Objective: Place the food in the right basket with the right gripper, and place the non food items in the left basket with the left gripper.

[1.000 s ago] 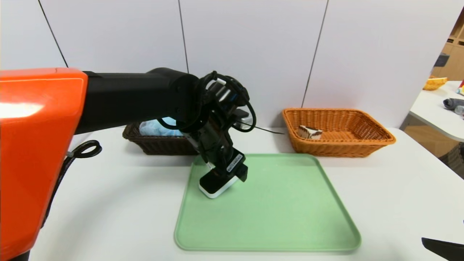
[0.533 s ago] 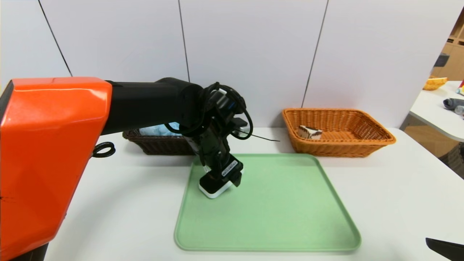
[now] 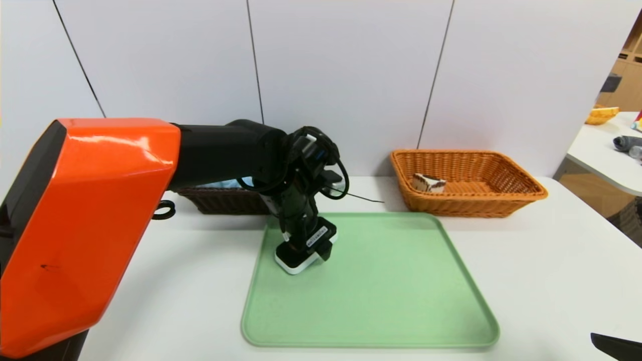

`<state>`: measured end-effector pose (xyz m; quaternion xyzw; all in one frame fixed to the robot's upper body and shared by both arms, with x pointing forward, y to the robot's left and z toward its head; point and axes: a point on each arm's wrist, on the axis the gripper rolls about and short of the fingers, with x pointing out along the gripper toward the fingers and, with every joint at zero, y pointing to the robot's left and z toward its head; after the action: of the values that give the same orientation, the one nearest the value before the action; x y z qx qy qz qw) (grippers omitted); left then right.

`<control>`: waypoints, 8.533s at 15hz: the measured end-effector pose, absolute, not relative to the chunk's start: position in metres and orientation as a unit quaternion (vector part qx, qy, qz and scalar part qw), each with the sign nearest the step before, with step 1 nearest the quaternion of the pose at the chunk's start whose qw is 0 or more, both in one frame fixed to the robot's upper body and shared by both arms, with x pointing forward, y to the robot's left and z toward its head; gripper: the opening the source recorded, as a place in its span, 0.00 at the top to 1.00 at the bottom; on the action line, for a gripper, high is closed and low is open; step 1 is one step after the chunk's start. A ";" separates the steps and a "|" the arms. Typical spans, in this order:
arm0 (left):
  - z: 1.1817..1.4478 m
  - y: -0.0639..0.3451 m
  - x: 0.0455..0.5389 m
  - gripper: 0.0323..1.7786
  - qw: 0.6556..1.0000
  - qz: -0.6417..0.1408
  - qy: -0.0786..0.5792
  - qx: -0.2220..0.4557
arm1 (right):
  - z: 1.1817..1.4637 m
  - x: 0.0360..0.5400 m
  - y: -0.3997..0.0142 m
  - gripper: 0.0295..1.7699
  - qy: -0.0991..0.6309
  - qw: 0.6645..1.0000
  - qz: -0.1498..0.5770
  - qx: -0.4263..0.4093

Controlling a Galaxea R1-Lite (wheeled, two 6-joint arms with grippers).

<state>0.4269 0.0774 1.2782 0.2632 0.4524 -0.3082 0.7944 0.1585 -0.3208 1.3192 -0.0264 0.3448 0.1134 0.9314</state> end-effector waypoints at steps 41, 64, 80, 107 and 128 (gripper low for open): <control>1.385 0.073 0.390 0.54 0.923 -0.254 0.269 0.102 | 1.312 0.145 -0.324 0.04 0.336 0.935 0.115 -0.026; 1.363 0.159 0.497 0.35 0.979 -0.063 0.191 0.025 | 1.305 0.142 -0.324 0.04 0.342 0.932 0.117 -0.031; 1.392 0.244 0.313 0.08 0.948 -0.014 0.312 0.064 | 1.316 0.167 -0.320 0.04 0.333 0.937 0.090 -0.048; 1.291 0.344 0.057 0.05 0.987 0.139 0.079 -0.007 | 1.301 0.064 -0.341 0.04 0.212 0.976 0.007 -0.045; 1.244 0.338 0.044 0.05 0.987 0.123 -0.102 0.016 | 1.248 0.031 -0.336 0.04 -0.046 0.995 0.004 -0.091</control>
<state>0.0444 0.3381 1.2436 0.0160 -0.1017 0.1233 0.9870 0.0313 -0.3362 1.2478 -0.0915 -0.0456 0.0044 0.9948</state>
